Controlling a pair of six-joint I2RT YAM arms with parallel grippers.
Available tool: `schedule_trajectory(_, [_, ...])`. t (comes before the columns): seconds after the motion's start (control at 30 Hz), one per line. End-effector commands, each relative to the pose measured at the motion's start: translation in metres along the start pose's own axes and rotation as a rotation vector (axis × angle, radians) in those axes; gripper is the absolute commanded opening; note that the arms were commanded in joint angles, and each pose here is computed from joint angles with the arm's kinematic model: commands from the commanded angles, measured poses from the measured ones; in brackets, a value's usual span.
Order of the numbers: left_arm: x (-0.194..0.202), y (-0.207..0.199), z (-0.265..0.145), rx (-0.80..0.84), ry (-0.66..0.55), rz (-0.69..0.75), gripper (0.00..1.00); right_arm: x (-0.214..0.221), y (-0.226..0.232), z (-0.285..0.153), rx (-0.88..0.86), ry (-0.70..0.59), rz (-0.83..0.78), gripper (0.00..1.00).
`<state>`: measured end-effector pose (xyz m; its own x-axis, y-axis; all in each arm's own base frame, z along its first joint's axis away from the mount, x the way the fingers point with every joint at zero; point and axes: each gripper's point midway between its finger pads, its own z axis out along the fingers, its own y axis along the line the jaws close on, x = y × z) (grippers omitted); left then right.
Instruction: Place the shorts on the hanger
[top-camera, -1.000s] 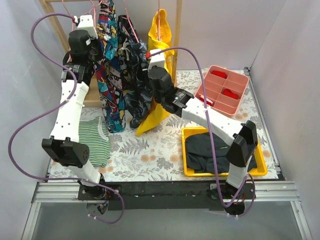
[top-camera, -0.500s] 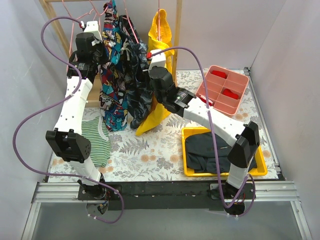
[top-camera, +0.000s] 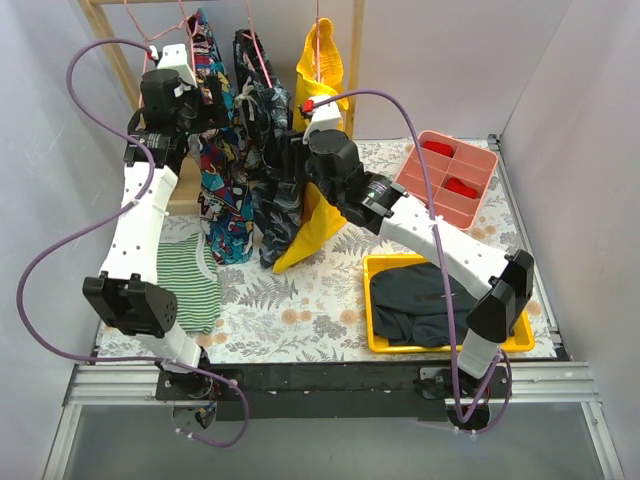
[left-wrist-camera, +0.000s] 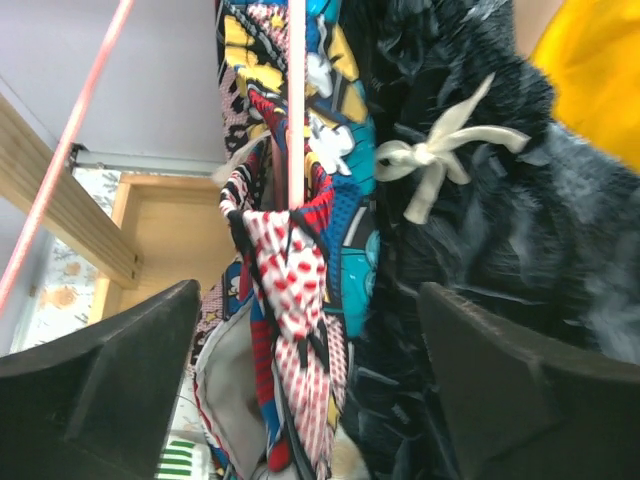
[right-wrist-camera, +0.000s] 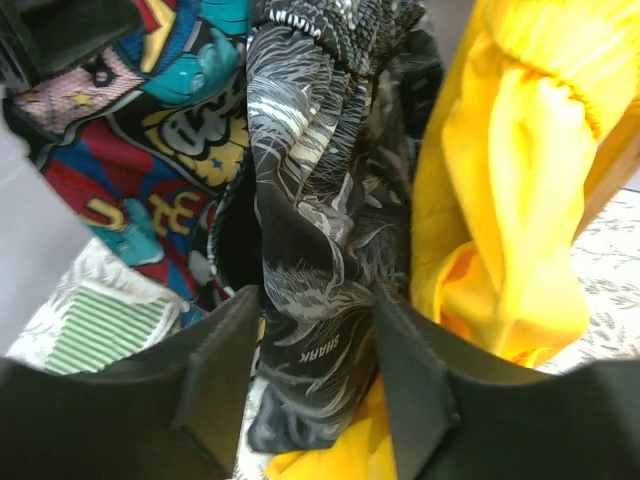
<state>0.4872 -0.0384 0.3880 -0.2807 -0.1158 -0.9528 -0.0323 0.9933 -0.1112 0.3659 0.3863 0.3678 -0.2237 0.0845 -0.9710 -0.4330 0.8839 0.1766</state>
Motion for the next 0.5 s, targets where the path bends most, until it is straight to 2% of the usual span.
schedule_trajectory(0.0, [-0.039, -0.001, -0.047, 0.017, -0.107, -0.038, 0.98, -0.036, 0.014, -0.026, -0.106, -0.05, 0.076, 0.65])
schedule_trajectory(0.2, [-0.038, -0.019, -0.086, 0.119, -0.104, -0.111, 0.98, -0.038, 0.025, -0.048, -0.2, -0.027, 0.128, 0.83])
schedule_trajectory(0.3, [-0.024, -0.048, -0.105, 0.161, -0.093, -0.106, 0.98, -0.037, 0.021, -0.063, -0.213, -0.021, 0.153, 0.89])
schedule_trajectory(0.33, [-0.013, -0.087, -0.117, 0.236, -0.078, -0.075, 0.98, -0.043, 0.017, -0.074, -0.216, -0.036, 0.162, 0.92])
schedule_trajectory(0.4, [0.0, -0.117, -0.135, 0.273, -0.068, -0.058, 0.98, -0.028, 0.008, -0.079, -0.196, -0.018, 0.161, 0.95])
schedule_trajectory(0.43, [0.005, -0.127, -0.141, 0.267, -0.072, -0.058, 0.98, -0.038, 0.0, -0.093, -0.185, -0.048, 0.171, 0.97])
schedule_trajectory(0.47, [0.023, -0.156, -0.153, 0.336, -0.038, -0.047, 0.98, -0.037, -0.005, -0.099, -0.177, -0.057, 0.176, 0.98])
